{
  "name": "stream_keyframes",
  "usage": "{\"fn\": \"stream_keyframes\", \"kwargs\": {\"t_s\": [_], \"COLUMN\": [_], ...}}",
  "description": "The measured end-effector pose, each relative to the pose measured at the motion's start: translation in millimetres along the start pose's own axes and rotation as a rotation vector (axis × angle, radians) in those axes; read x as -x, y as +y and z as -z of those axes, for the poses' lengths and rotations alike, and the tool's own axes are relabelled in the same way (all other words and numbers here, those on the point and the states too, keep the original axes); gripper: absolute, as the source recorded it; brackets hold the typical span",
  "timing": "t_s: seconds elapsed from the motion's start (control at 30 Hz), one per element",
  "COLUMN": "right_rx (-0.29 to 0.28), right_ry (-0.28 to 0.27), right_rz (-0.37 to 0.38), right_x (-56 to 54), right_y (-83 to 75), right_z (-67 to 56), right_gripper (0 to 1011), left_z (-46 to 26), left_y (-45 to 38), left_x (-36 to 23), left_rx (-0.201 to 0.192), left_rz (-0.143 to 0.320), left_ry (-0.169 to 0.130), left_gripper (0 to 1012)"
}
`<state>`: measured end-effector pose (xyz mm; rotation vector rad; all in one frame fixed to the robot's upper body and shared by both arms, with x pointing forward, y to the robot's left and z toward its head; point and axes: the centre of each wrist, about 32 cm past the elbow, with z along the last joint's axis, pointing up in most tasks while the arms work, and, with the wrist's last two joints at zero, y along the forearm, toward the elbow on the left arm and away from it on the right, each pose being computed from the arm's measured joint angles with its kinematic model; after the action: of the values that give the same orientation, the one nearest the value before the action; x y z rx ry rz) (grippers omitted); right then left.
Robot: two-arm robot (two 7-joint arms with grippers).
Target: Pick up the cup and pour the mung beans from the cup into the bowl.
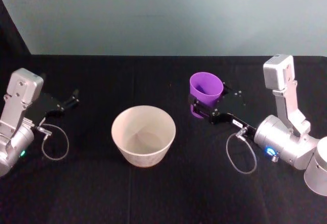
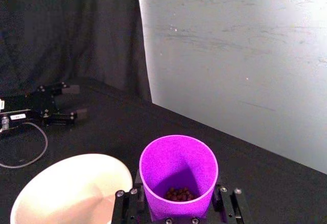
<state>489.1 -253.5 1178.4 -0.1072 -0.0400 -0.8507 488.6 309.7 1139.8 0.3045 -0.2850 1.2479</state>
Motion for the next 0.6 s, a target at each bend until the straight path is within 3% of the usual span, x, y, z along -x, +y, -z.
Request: {"fn": "stream_keyframes", "kwargs": {"t_s": [0.6], "right_rx": [0.000], "right_ry": [0.000], "right_rz": [0.000], "right_x": [0.0], "right_y": [0.0], "right_z": [0.0], "right_gripper": [718], "left_z": [0.0], "left_y": [0.0], "left_x": [0.0], "left_rx": [0.000], "left_rz": [0.000], "left_ry": [0.000], "left_gripper": [1000]}}
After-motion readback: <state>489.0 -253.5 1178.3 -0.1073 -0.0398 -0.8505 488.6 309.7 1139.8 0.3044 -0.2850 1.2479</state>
